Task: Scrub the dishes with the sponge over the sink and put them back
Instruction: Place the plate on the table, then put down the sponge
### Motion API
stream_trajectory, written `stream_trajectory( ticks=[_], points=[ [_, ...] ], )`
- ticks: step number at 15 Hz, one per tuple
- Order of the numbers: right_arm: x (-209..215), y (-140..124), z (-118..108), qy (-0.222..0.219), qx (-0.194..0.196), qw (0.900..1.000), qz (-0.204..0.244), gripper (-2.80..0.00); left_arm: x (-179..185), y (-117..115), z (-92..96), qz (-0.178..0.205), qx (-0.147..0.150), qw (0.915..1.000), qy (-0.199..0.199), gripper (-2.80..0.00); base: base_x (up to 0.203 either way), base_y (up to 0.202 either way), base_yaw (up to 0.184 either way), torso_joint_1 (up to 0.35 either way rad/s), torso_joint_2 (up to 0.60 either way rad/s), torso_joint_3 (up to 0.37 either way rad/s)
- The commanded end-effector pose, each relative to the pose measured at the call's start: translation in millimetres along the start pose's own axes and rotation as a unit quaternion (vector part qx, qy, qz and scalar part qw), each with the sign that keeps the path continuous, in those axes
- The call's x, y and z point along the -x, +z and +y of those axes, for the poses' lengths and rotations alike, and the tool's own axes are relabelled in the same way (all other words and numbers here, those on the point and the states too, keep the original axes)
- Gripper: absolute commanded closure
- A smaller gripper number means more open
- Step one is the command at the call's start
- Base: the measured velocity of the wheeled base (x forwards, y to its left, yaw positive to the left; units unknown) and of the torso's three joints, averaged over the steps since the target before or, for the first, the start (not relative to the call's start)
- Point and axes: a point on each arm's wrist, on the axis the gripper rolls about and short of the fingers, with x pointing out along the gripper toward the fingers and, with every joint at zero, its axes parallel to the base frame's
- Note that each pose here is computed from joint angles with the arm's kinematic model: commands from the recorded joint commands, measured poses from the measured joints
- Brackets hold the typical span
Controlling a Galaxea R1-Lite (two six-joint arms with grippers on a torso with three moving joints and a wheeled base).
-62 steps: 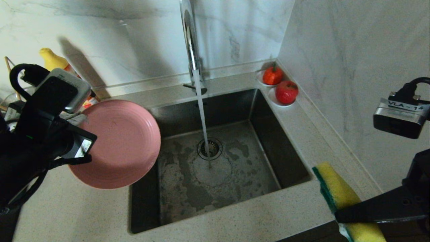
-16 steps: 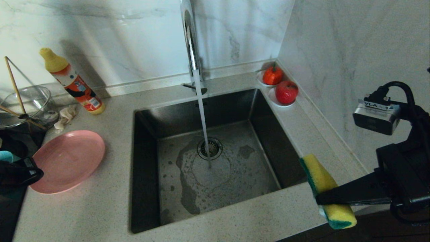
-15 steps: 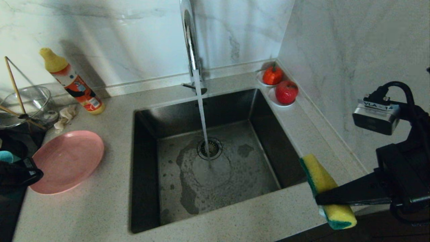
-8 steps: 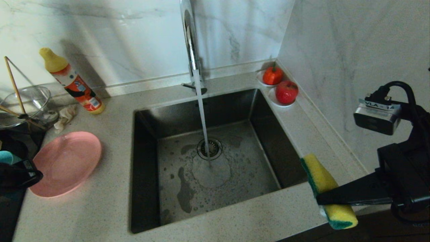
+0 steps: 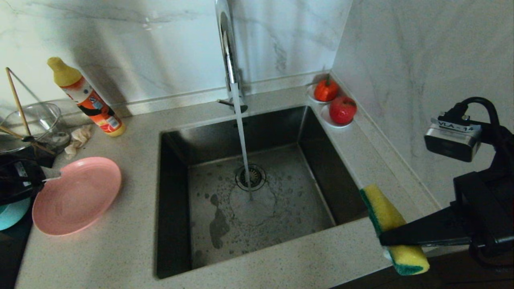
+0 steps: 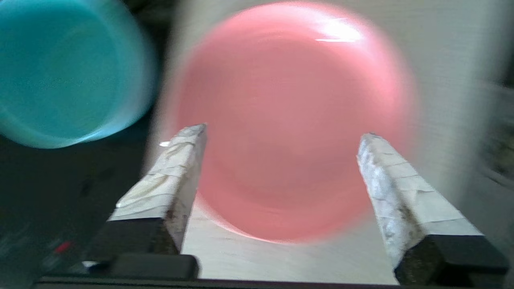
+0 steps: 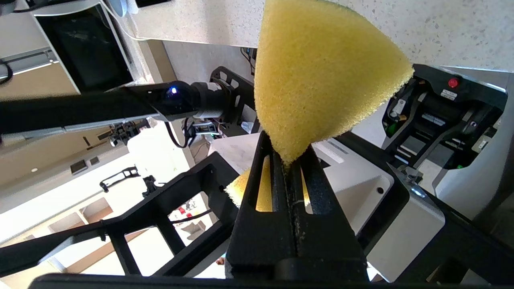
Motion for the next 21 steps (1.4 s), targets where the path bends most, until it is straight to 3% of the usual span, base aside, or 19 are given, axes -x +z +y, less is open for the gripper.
stream_trajectory(
  ticks=[1, 2, 6, 8, 10, 16, 19, 21],
  points=[
    [3.7, -2.3, 1.2, 0.002, -0.002, 1.000, -0.001, 0.00, 29.1, 16.0, -26.7, -0.037, -0.027, 0.9972, -0.059, -2.80, 0.000, 0.000, 0.000, 0.000, 0.00, 0.000],
    [5.1, -3.1, 1.2, 0.001, -0.003, 1.000, -0.002, 0.00, 34.3, 21.2, -37.3, -0.035, -0.037, 0.9955, -0.080, 0.00, 0.000, 0.000, 0.000, 0.000, 0.00, 0.000],
    [9.9, -6.2, 0.6, -0.011, -0.003, 1.000, -0.008, 0.00, 66.1, 23.3, -78.9, -0.020, -0.081, 0.9768, -0.197, 0.00, 0.000, 0.000, 0.000, 0.000, 0.00, 0.000],
    [11.0, -5.6, -3.3, -0.020, -0.010, 1.000, -0.015, 0.00, 102.9, 17.1, -80.5, -0.051, -0.097, 0.9651, -0.238, 0.00, 0.000, 0.000, 0.000, 0.000, 0.00, 0.000],
    [12.5, -3.8, -6.7, -0.026, -0.016, 0.999, -0.022, 0.00, 137.8, 3.4, -68.0, -0.084, -0.101, 0.9581, -0.254, 0.00, 0.000, 0.000, 0.000, 0.000, 0.00, 0.000],
    [17.9, -8.7, -8.5, -0.032, -0.023, 0.999, -0.022, 0.00, 206.4, -66.1, -16.8, -0.174, -0.088, 0.9567, -0.216, 0.00, 0.000, 0.000, 0.000, 0.000, 0.00, 0.000],
    [18.6, -11.2, -9.9, -0.037, -0.026, 0.999, -0.019, 0.00, 202.5, -105.0, 0.4, -0.177, -0.075, 0.9711, -0.141, 0.00, 0.000, 0.000, 0.000, 0.000, 0.00, 0.000],
    [20.7, -13.7, -10.2, -0.038, -0.026, 0.999, -0.023, 0.00, 205.6, -125.5, 9.6, -0.187, -0.072, 0.9705, -0.133, 0.00, 0.000, 0.000, 0.000, 0.000, 0.00, 0.000]
  ],
)
